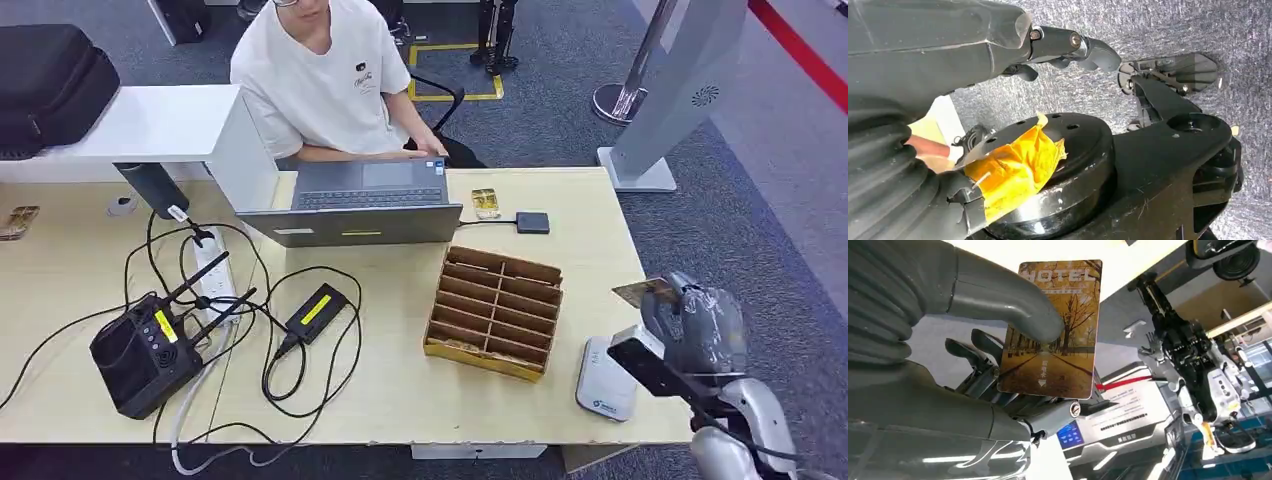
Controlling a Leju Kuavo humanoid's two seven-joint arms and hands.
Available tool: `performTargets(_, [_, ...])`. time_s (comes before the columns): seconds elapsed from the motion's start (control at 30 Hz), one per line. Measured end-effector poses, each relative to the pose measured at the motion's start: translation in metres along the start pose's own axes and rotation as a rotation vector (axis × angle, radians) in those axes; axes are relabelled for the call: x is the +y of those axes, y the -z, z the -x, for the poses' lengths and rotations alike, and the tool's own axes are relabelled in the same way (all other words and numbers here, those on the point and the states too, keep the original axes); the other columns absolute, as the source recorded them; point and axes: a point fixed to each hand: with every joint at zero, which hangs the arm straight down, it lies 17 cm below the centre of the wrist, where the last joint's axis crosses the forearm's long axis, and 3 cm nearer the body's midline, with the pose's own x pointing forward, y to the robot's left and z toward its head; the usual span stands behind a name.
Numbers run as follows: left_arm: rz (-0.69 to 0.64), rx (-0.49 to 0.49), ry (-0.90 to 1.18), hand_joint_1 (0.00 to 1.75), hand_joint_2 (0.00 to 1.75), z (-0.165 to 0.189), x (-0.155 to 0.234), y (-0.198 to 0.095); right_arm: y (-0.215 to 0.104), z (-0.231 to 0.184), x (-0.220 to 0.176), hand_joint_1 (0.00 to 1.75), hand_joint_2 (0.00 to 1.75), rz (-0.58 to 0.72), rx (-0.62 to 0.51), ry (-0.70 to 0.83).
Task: Pass the card to the sensor for recognition and then transmit it.
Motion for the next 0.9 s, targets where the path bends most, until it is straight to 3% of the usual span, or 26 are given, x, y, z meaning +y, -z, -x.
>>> performTargets(0.27, [0.0,0.001,-0.008,0.0,1.75,0.0,-0.001,0.0,-0.031,-0.002,0.006,1.75,1.75,-0.032,0.01,-0.008])
performTargets(0.9, [0.001,0.003,0.003,0.0,1.75,0.001,-0.002,0.0,-0.058,0.025,0.065,1.75,1.75,-0.144,0.124,0.006])
